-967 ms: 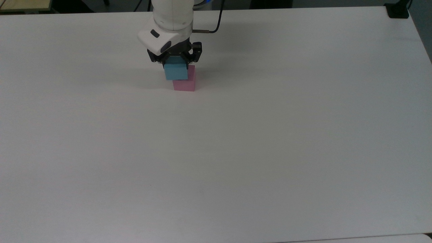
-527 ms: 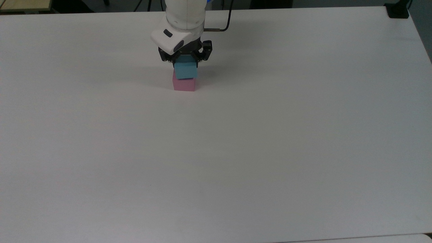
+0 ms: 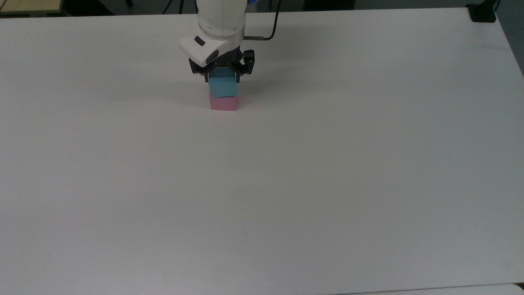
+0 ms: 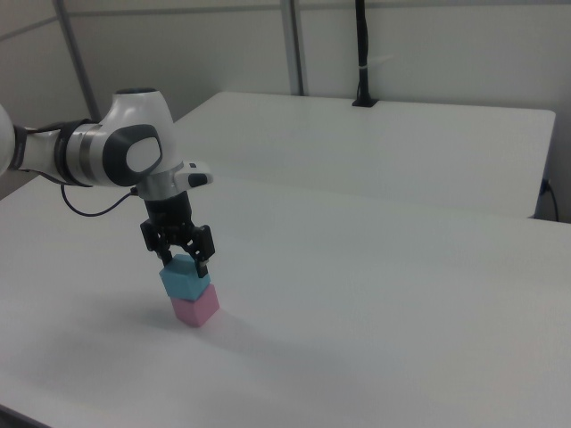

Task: Put blue cube on pink cube
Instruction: 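Lower the light-blue cube onto the pink cube's top face, then open the gripper and raise it away from the stacked cubes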

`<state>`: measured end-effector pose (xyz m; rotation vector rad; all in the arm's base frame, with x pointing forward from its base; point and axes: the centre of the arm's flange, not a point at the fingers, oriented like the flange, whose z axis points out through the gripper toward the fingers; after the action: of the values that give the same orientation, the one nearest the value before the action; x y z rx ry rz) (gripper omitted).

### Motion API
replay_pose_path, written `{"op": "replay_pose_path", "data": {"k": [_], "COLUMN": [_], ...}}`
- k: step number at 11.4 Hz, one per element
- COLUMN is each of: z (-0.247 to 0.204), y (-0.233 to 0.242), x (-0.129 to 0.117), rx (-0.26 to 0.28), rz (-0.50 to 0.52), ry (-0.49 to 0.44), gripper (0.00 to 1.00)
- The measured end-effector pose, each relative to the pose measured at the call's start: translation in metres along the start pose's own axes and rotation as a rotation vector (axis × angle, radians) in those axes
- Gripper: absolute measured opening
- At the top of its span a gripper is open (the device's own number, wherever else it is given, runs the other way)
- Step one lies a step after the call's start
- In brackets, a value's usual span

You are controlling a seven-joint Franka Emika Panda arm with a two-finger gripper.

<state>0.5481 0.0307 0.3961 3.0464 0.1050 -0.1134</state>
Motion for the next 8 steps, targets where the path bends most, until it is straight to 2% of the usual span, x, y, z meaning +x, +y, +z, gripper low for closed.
{"op": "replay_pose_path", "data": {"k": [1, 2, 5, 8], "z": [0.000, 0.000, -0.006, -0.077], "y": [0.000, 0.000, 0.001, 0.022], "x": [0.000, 0.000, 0.002, 0.017], "rx": [-0.001, -0.001, 0.000, 0.010], "rz": [0.012, 0.015, 0.053, 0.163], "ry": [0.000, 0.000, 0.017, 0.106], "gripper": [0.96, 1.00, 1.00, 1.00]}}
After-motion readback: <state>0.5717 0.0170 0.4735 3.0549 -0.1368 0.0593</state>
